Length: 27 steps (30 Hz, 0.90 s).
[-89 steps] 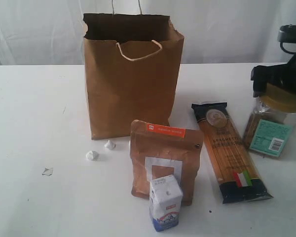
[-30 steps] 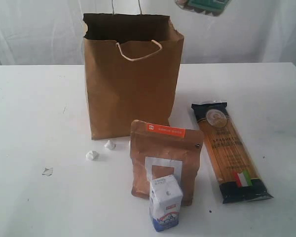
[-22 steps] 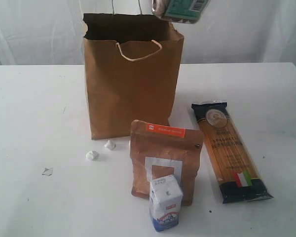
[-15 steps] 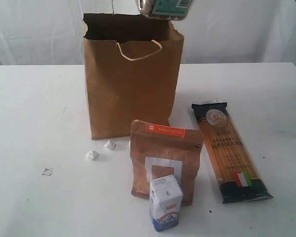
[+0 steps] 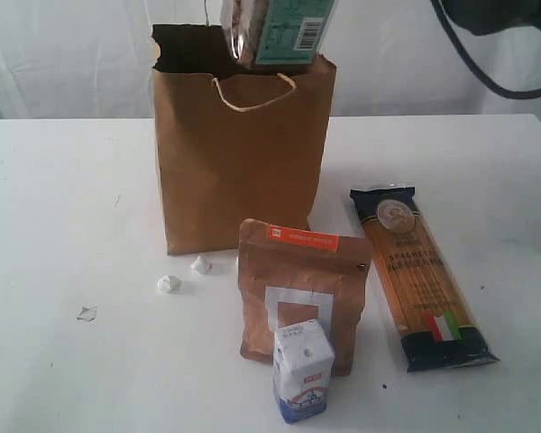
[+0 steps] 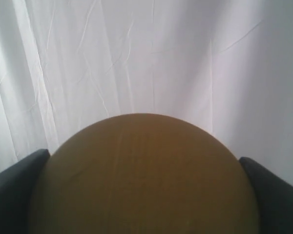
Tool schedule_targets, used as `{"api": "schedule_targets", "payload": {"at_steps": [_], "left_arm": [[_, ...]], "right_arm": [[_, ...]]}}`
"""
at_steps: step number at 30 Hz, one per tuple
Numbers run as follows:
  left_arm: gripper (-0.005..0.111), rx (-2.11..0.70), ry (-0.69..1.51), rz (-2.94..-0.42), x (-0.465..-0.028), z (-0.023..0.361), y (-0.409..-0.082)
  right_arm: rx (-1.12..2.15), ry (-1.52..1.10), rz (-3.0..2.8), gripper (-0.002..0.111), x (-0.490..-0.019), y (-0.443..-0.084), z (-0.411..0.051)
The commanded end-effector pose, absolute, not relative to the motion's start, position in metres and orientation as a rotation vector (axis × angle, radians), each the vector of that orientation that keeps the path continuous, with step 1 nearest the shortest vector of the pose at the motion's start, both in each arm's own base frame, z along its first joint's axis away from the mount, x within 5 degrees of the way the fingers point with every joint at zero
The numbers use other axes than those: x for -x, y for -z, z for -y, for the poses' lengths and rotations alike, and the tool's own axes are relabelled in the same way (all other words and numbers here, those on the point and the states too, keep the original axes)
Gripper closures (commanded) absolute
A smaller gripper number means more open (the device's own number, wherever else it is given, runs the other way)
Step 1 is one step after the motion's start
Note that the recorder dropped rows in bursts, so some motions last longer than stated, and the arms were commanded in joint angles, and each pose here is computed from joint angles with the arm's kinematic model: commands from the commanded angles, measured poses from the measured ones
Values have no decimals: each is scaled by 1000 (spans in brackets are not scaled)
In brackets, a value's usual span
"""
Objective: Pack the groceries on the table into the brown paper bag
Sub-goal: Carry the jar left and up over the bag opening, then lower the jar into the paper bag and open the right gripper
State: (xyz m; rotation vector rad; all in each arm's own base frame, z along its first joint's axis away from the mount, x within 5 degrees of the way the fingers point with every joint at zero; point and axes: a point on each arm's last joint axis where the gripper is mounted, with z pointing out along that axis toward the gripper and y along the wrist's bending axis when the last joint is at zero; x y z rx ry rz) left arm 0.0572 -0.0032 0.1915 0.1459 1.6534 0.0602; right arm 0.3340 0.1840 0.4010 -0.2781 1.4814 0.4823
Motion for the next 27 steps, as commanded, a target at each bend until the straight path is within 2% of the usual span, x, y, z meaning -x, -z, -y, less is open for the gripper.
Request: {"api": "schedule_targets", "payload": {"at_steps": [1,27], "left_arm": [[107,-131,-48,-1644,-57,3,-191],[107,-131,-48,-1644,-57,3,-191]], "right_arm": [[289,-490,-1395,108,-334,-407,-191],[447,-349,-1528,108,-361,-354,-208]]}}
